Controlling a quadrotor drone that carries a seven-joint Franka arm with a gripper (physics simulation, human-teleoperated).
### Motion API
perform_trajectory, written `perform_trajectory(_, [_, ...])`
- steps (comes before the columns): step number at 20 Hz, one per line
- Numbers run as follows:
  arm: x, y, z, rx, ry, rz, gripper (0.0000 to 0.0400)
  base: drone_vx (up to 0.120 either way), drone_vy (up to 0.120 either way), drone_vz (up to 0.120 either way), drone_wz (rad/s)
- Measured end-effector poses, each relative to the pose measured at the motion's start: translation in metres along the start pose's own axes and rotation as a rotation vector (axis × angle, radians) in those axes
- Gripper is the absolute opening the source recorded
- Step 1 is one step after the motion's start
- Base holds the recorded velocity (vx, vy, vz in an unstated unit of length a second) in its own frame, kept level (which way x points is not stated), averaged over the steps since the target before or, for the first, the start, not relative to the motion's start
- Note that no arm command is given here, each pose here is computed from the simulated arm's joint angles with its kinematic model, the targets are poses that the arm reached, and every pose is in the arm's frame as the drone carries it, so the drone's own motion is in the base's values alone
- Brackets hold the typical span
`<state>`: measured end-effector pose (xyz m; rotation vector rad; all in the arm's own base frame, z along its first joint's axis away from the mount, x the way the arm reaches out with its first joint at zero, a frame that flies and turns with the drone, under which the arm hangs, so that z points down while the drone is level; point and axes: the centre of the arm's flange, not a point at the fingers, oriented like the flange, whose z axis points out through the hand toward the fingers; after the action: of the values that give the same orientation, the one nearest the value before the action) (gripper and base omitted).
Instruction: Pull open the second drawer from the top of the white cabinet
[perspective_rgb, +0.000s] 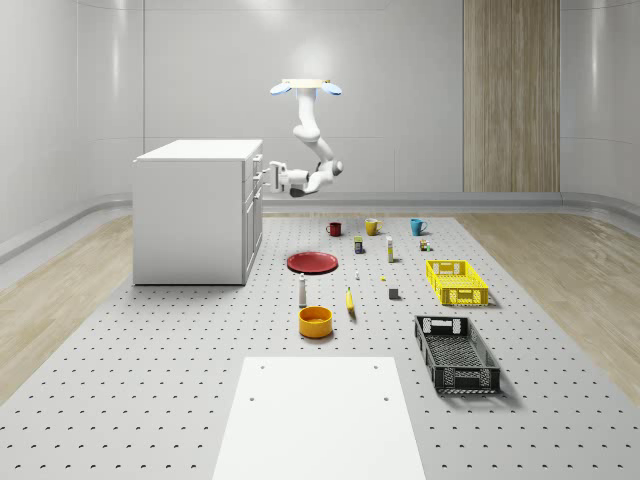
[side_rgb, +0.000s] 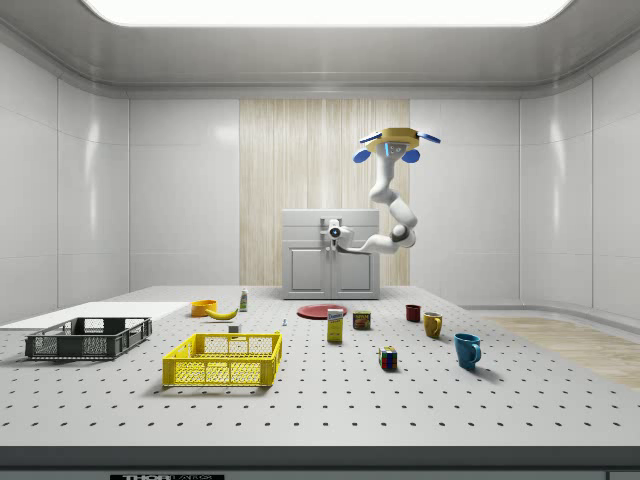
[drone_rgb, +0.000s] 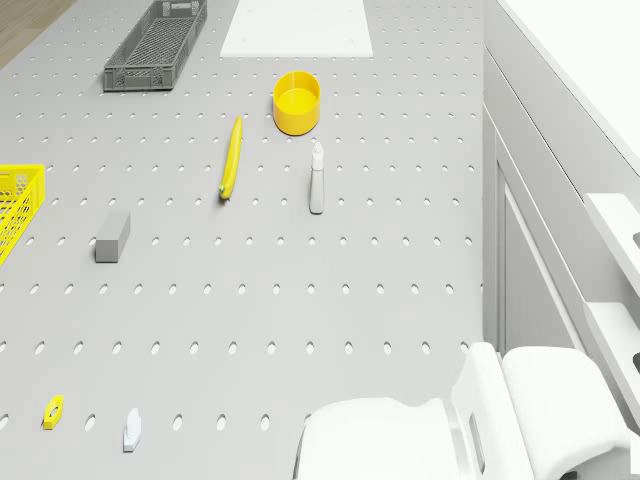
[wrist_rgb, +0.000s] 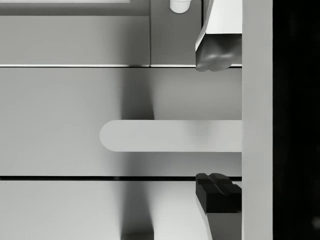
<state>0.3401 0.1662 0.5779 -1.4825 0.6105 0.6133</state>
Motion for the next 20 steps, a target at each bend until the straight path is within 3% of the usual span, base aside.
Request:
perform_trajectory(10, [0.007, 0.007, 0.017, 0.000, 0.000, 0.000, 0.0300, 0.000, 0.000, 0.000, 0.000])
perform_trajectory(20, [0.004, 0.004, 0.028, 0.000, 0.000, 0.000, 0.0300, 0.000, 0.000, 0.000, 0.000])
